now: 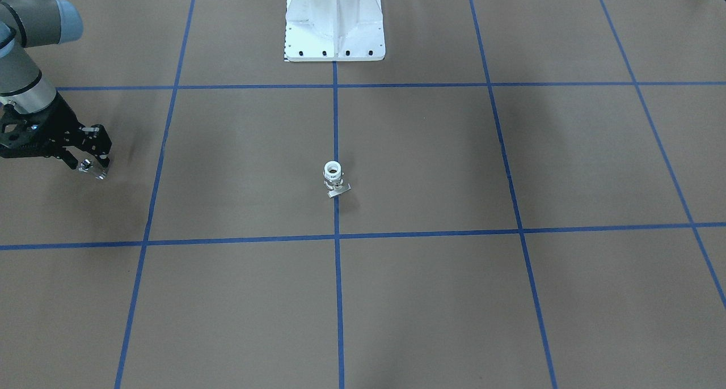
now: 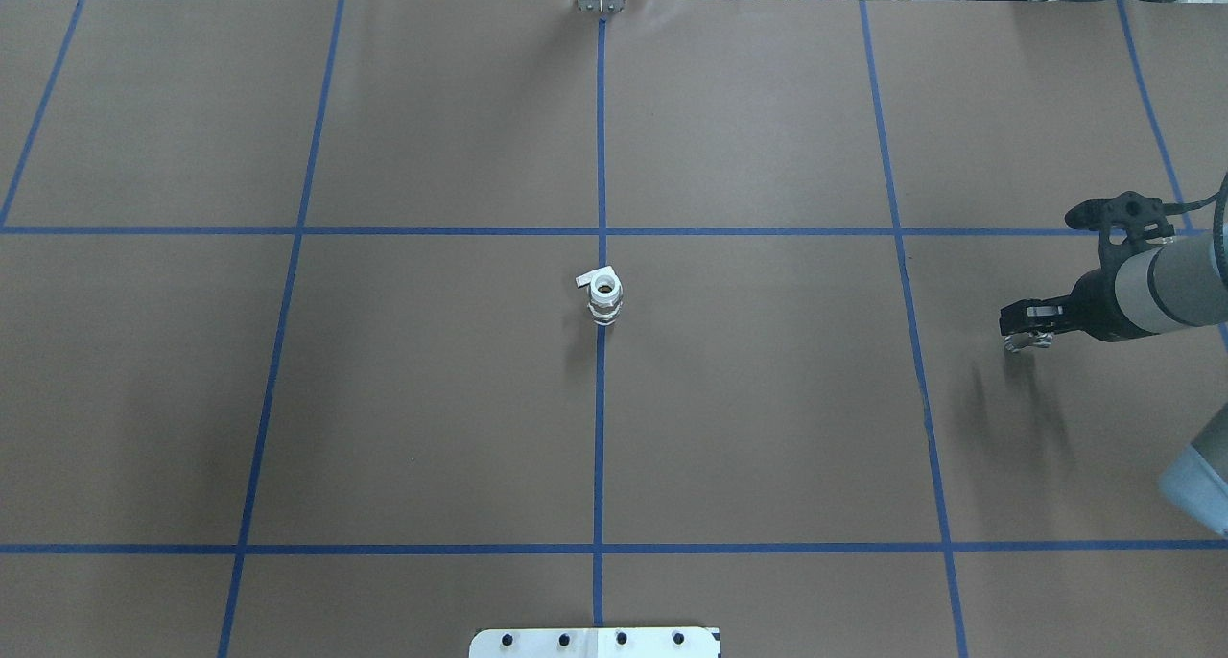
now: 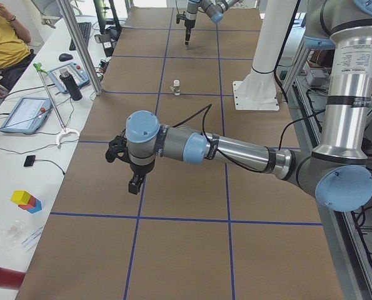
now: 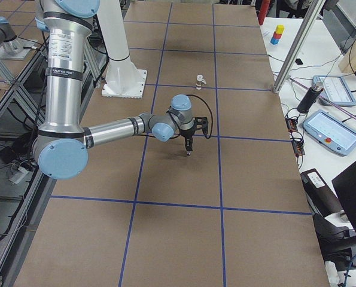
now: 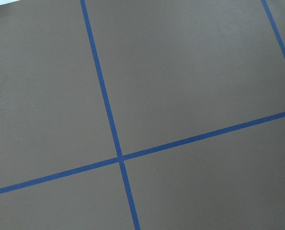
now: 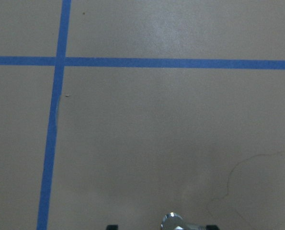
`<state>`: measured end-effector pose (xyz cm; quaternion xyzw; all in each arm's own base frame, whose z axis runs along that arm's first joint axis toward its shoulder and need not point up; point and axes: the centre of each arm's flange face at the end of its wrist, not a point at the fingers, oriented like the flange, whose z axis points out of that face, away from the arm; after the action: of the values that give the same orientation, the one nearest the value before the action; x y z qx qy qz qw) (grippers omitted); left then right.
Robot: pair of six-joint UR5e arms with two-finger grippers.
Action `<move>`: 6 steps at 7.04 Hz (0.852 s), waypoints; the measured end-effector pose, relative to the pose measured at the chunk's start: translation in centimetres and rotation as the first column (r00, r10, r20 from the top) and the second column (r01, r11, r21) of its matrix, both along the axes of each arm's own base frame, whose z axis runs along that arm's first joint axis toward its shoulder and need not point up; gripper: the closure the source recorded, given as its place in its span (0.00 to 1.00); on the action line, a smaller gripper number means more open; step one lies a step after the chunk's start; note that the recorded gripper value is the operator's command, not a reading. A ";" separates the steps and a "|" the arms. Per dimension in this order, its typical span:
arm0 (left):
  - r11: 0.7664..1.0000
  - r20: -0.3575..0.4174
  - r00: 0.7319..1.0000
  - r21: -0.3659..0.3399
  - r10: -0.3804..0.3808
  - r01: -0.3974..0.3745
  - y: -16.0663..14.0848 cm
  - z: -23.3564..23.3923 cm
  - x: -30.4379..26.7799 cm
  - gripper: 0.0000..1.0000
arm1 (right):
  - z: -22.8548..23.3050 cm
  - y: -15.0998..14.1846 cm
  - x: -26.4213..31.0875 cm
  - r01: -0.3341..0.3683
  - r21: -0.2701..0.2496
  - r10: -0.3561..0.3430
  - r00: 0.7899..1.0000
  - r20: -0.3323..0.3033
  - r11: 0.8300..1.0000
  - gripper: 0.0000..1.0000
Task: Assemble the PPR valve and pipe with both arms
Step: 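Close the right gripper on the chrome valve and lift it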
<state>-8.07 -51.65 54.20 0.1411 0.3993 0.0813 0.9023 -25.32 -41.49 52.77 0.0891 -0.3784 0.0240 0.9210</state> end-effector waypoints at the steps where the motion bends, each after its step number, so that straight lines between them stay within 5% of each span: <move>1: 1.000 0.000 1.000 0.000 0.000 0.000 0.0 0.0 0.0 0.00 | 0.3 0.2 0.1 0.004 -0.002 -0.004 1.000 -0.004 1.000 0.31; 3: 1.000 -0.001 1.000 -0.003 0.000 0.000 0.1 0.1 0.0 0.00 | 0.6 0.3 0.0 0.011 -0.009 -0.011 1.000 -0.017 1.000 0.41; 6: 1.000 0.000 1.000 -0.003 0.000 0.000 0.1 0.2 0.0 0.00 | 1.0 0.6 -0.5 0.022 -0.023 -0.023 0.999 -0.039 0.999 0.43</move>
<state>-8.05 -51.51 54.39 0.1397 0.3996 0.0807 0.9024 -25.82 -40.87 53.80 0.0748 -0.3609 0.0160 0.9295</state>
